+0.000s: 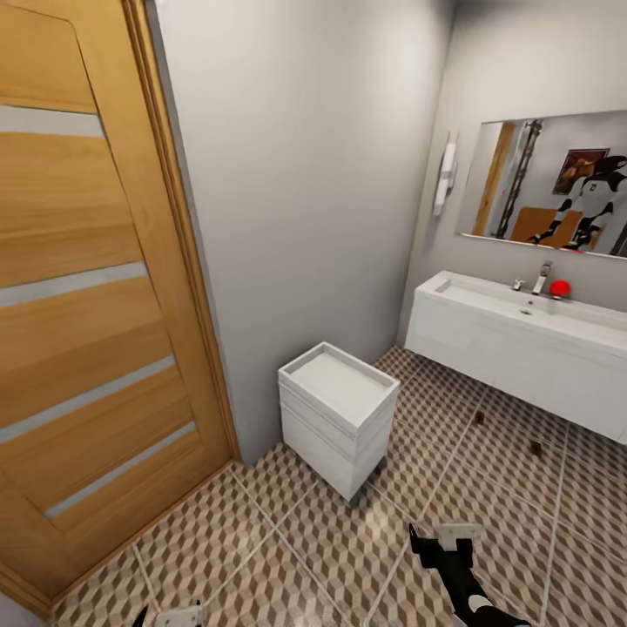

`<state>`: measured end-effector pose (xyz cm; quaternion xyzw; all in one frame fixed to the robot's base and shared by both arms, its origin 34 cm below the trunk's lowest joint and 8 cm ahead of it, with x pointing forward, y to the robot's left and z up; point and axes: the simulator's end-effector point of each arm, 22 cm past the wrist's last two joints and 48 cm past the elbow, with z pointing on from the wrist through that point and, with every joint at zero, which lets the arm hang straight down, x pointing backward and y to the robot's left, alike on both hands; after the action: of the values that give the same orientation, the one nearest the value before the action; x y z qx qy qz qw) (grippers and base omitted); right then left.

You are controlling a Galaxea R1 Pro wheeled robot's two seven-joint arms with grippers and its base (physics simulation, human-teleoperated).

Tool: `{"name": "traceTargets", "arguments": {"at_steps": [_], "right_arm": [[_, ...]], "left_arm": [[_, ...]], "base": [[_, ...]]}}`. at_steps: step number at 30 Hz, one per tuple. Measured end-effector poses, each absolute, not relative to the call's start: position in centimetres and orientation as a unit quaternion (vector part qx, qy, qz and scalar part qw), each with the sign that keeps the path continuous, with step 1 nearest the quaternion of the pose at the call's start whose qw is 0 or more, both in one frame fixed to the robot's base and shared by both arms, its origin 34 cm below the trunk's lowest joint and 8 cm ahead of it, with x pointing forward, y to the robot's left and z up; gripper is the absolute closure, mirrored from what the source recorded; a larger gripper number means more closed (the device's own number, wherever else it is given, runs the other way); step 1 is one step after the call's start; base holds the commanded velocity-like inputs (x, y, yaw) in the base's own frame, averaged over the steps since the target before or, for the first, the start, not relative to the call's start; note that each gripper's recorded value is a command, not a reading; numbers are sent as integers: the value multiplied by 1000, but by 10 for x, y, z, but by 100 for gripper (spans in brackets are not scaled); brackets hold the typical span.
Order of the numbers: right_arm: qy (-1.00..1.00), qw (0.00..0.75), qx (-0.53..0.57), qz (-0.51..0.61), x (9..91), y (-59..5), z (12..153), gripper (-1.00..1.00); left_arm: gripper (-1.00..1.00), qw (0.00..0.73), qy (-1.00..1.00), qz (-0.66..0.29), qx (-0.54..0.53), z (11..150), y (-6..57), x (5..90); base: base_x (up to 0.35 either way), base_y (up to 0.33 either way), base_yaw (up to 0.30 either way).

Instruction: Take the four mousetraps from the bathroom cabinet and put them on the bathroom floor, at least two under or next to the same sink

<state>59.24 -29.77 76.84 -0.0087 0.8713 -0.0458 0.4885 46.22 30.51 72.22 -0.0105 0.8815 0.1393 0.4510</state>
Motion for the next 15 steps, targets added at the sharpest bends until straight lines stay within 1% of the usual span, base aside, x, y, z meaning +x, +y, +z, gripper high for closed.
{"name": "traceTargets", "arguments": {"at_steps": [9, 15], "right_arm": [[871, 489, -9, -46, 592, -298, 768, -100], [871, 489, -9, -46, 592, -298, 769, -100]], "left_arm": [[-100, 451, 882, 139, -10, 722, 305, 462], [-100, 451, 882, 138, -10, 722, 304, 462]], "base": [[-222, 193, 253], [-88, 73, 253]]}}
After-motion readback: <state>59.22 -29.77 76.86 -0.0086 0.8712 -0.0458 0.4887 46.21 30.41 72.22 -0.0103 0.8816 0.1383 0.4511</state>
